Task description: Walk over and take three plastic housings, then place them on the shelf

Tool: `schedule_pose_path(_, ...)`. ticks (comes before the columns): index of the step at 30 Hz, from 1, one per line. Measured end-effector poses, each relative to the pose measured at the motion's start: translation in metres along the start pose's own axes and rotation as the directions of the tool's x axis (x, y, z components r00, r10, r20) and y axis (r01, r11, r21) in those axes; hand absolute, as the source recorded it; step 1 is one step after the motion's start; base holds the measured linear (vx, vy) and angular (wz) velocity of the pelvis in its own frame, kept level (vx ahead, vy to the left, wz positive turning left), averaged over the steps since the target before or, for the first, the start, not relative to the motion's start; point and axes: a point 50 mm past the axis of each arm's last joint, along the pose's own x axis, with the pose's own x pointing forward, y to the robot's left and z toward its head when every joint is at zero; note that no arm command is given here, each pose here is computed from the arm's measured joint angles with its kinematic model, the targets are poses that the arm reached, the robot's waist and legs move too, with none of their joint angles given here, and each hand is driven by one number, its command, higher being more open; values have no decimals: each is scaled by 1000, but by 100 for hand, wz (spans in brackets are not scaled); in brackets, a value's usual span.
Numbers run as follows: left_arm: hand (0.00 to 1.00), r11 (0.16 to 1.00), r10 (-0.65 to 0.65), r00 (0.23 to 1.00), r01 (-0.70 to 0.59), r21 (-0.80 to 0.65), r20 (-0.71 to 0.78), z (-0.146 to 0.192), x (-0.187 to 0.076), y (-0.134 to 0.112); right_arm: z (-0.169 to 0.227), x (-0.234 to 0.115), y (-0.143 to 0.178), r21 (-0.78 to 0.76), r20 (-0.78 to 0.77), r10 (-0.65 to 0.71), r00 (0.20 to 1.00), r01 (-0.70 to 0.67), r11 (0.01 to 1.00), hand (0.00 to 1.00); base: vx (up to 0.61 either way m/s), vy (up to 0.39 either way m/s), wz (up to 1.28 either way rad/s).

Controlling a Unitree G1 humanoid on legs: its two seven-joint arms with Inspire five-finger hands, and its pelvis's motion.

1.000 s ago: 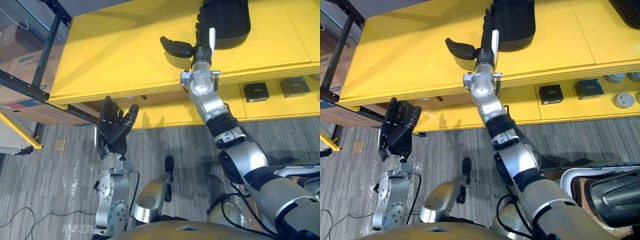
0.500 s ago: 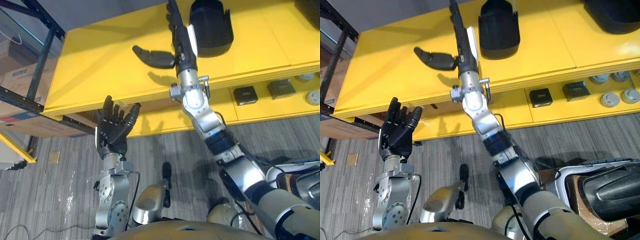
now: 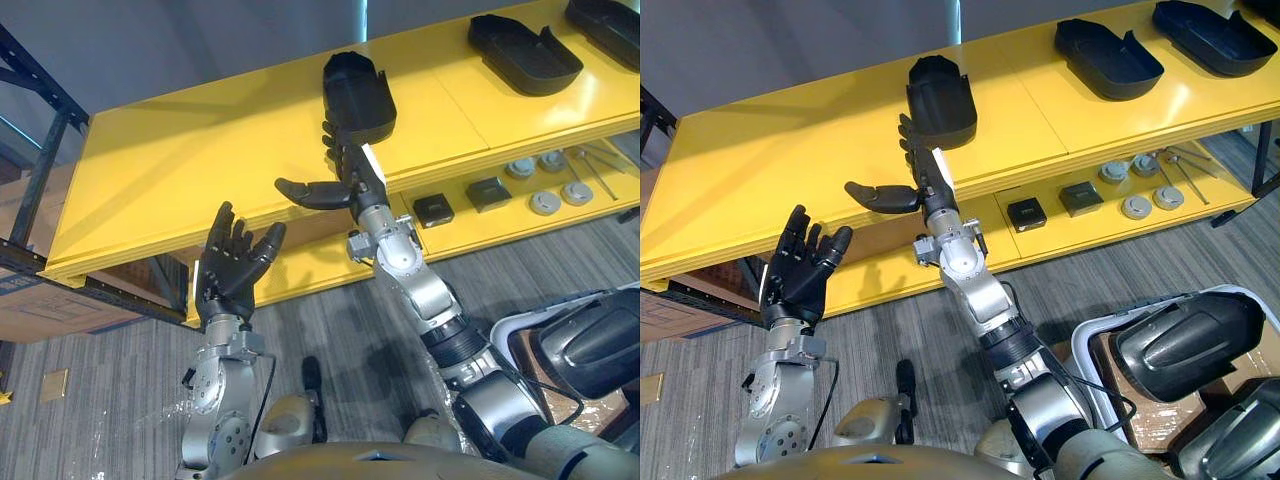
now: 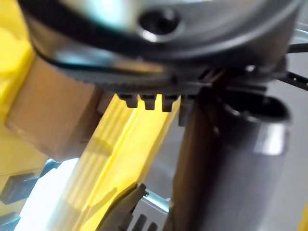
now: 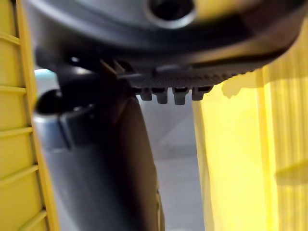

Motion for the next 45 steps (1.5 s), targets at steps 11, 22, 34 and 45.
schedule_pose_path(11,100,1000,1,1000,-1,-1,9,2,3,-2,13,5,-37,-80,71,-243,967,248,965,100,10,-10,2)
schedule_pose_path(22,100,1000,-9,1000,9,-16,26,4,7,-7,29,19,-76,-139,133,-378,916,395,908,100,-29,-6,3)
schedule_pose_path(34,100,999,-36,998,38,-32,60,11,8,-13,26,26,-82,-179,110,-365,925,379,908,100,-18,-9,2)
schedule_pose_path(45,100,999,-33,997,35,-30,64,12,8,-13,41,25,-67,-139,173,-311,935,336,932,100,-4,-19,-1)
